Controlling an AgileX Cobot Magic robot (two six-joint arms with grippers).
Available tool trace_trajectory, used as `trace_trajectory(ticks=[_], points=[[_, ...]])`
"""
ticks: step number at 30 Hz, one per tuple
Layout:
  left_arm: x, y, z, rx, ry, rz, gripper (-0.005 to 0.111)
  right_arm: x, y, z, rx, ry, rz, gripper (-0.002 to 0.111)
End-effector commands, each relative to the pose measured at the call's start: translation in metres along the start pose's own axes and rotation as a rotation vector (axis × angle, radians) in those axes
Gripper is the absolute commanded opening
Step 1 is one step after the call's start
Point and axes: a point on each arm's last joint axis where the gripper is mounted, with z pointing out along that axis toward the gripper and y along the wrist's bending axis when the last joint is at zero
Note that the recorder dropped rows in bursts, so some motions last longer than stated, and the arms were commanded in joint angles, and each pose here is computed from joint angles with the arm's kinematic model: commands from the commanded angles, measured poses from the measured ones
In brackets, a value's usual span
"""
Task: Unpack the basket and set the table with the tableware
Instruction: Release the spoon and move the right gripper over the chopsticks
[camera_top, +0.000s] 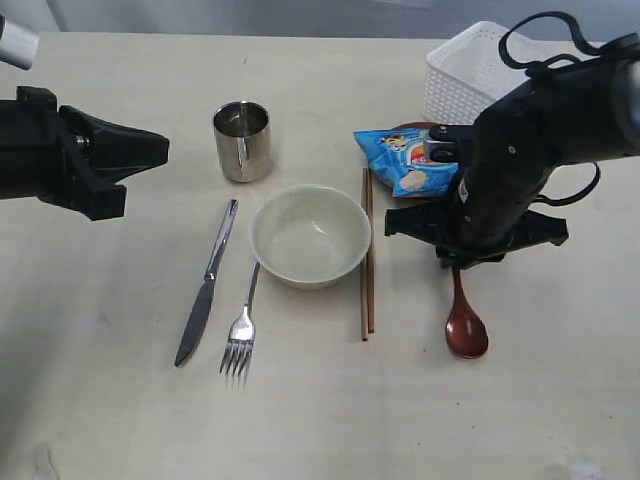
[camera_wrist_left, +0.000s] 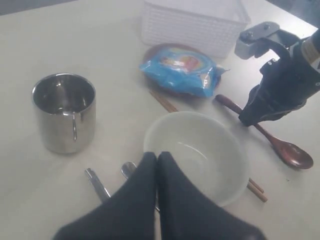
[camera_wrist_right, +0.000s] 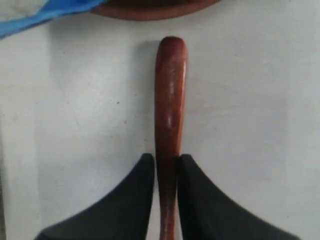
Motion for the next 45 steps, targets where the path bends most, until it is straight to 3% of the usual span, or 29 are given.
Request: trace_trajectory(ticks=[1, 4, 14, 24, 30, 39, 45], points=[[0.002, 0.000, 0.000, 0.002, 0.004, -0.013, 0.000, 0.000, 0.000, 0.003, -0.011, -0.007, 0.008, 0.044], [0.002, 0.000, 0.000, 0.002, 0.004, -0.013, 0.000, -0.001, 0.001, 0.002, -0.020, -0.018, 0.008, 0.054], [0.002, 0.000, 0.000, 0.002, 0.004, -0.013, 0.000, -0.006, -0.001, -0.067, -0.129, -0.215, -0.058, 0.053], [0.002, 0.000, 0.000, 0.002, 0.004, -0.013, 0.000, 0.009, 0.042, -0.063, -0.223, -0.265, -0.212, 0.053], [0.002, 0.000, 0.000, 0.002, 0.004, -0.013, 0.000, 0.010, 0.047, -0.047, -0.216, -0.236, -0.214, 0.053], [0.002, 0.000, 0.000, 0.002, 0.004, -0.013, 0.000, 0.007, 0.046, -0.061, -0.240, -0.296, -0.231, 0.053], [0.002, 0.000, 0.000, 0.002, 0.004, -0.013, 0.000, 0.008, 0.027, -0.068, -0.117, -0.261, -0.218, 0.053]])
